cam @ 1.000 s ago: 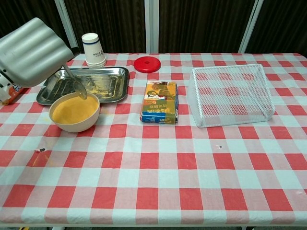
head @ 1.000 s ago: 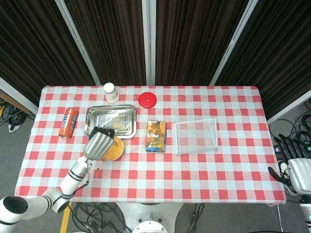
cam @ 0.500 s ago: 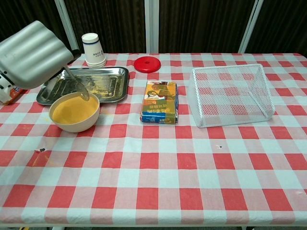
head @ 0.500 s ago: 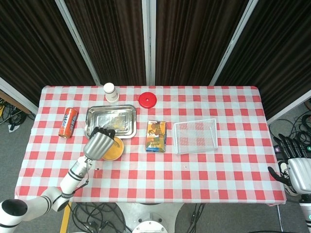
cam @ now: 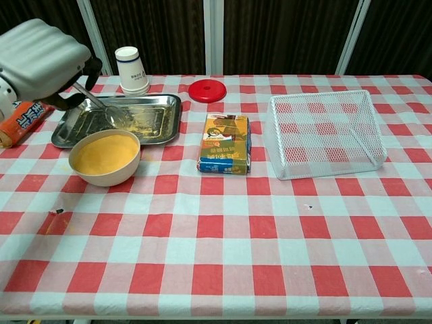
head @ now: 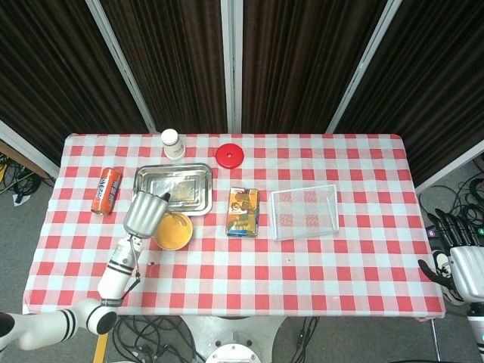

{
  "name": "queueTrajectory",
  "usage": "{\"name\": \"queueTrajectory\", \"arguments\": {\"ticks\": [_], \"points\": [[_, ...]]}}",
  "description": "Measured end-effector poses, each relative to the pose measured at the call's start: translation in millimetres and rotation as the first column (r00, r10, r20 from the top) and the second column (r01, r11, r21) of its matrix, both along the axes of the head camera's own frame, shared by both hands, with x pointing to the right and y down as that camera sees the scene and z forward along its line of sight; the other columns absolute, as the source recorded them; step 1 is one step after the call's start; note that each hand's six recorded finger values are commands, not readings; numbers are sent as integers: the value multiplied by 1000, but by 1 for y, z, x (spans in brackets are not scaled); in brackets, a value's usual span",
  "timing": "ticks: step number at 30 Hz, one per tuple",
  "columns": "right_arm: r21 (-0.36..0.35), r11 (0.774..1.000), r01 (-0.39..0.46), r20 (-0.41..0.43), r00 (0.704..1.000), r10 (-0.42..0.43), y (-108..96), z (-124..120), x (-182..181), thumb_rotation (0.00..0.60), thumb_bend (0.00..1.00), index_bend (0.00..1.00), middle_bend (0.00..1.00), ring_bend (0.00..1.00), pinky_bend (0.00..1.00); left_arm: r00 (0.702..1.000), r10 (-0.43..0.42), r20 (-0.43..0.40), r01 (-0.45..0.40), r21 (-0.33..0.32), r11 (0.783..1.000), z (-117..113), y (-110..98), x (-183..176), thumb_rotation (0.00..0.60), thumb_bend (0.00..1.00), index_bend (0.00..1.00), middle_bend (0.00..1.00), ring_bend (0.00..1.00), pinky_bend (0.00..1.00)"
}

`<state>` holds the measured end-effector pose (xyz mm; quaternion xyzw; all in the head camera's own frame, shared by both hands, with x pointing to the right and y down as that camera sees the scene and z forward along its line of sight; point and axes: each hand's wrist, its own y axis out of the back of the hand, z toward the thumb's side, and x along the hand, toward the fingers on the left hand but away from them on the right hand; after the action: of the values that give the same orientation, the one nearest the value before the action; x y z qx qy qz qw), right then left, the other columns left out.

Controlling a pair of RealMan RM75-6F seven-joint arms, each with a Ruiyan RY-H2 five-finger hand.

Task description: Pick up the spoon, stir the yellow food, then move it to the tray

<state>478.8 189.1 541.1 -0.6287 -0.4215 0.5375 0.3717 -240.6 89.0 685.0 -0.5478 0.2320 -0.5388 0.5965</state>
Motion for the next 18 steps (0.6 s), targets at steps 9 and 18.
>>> {"name": "queueTrajectory", "arguments": {"ticks": [9, 18], "points": [[-4, 1000, -7, 3, 1000, 7, 0, 2, 4, 600, 197, 0, 31, 0, 0, 981, -175, -88, 159, -159, 974, 13, -37, -8, 600, 436, 713, 898, 876, 944], [-3, 1000, -12, 4, 1000, 12, 1, 2, 6, 600, 197, 0, 31, 0, 0, 917, -392, -72, 347, -340, 874, 41, -62, -24, 600, 431, 644, 883, 851, 942]]}}
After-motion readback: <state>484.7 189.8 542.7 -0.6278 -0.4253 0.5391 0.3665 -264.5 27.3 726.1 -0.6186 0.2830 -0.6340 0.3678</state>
